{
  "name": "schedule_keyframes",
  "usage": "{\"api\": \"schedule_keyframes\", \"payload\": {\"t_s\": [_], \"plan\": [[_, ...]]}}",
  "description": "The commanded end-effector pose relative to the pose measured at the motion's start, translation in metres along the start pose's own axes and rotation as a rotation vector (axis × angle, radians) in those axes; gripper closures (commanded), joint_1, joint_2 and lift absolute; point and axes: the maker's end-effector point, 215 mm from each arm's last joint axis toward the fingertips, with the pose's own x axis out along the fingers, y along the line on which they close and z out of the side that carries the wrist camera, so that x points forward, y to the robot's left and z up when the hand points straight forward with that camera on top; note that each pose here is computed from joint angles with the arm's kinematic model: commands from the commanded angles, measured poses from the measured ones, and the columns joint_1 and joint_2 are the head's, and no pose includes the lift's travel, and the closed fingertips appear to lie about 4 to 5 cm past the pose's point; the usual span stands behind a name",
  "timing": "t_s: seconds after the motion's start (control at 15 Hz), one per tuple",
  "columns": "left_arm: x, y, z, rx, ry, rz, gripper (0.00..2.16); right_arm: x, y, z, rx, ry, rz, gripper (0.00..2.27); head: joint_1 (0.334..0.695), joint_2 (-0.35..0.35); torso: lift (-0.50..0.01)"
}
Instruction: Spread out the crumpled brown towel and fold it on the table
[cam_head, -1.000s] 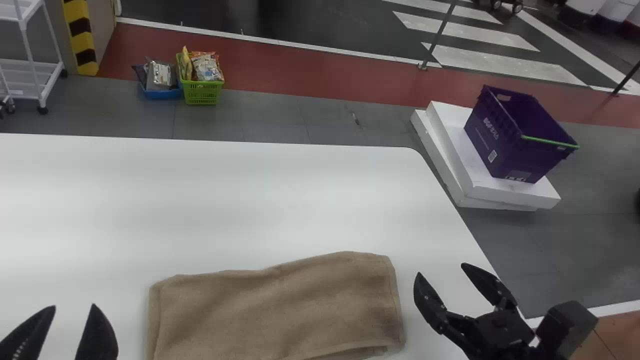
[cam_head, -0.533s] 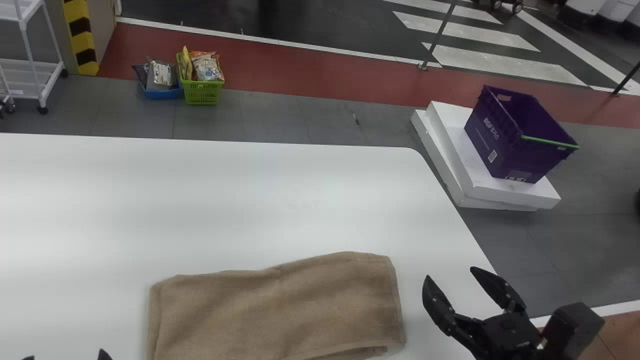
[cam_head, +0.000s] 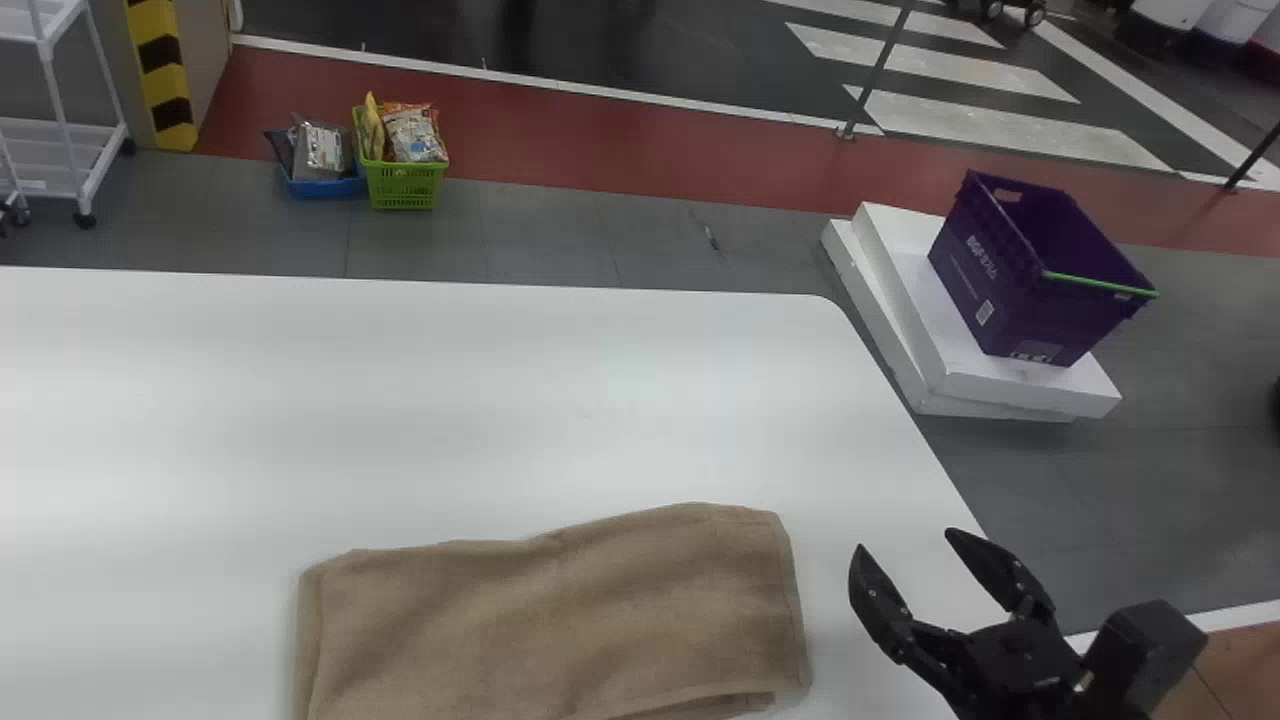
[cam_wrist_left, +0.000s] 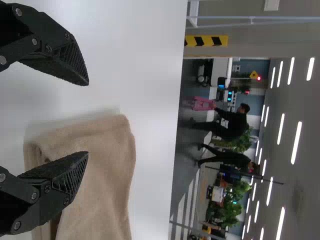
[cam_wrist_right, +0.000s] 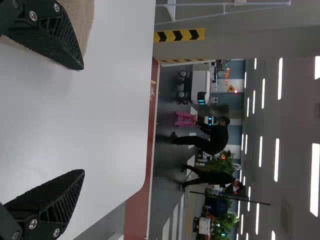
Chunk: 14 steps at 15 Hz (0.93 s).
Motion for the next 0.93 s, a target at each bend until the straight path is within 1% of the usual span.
{"api": "schedule_keyframes", "payload": {"t_s": [0.0,0.27,0.4,0.53,0.6,0.67,0.87], "plan": [[0.003,-0.012,-0.003,-0.005,0.015,-0.027,0.41,0.001,0.001,0.0,0.002,-0.004,-0.001,0.07,0.695,-0.35,-0.127],[0.012,-0.017,-0.011,-0.041,0.055,-0.054,0.41,-0.001,0.0,-0.004,0.0,-0.007,0.0,0.07,0.695,-0.35,-0.127],[0.013,-0.018,-0.009,-0.04,0.049,-0.056,0.41,0.0,-0.002,-0.001,-0.004,-0.014,-0.005,0.07,0.695,-0.35,-0.127],[0.012,-0.014,0.003,-0.03,0.003,-0.04,0.41,0.005,0.0,-0.008,0.017,0.014,-0.001,0.07,0.695,-0.35,-0.127],[0.012,-0.01,0.015,-0.02,-0.04,-0.026,0.41,0.008,0.002,-0.017,0.042,0.045,0.008,0.06,0.695,-0.35,-0.127],[0.01,-0.006,0.025,-0.006,-0.084,-0.006,0.41,0.013,0.009,-0.028,0.077,0.074,0.044,0.06,0.695,-0.35,-0.127],[0.011,0.011,0.038,0.001,-0.126,0.03,0.41,0.017,0.025,-0.044,0.135,0.128,0.08,0.06,0.695,-0.35,-0.127]]}}
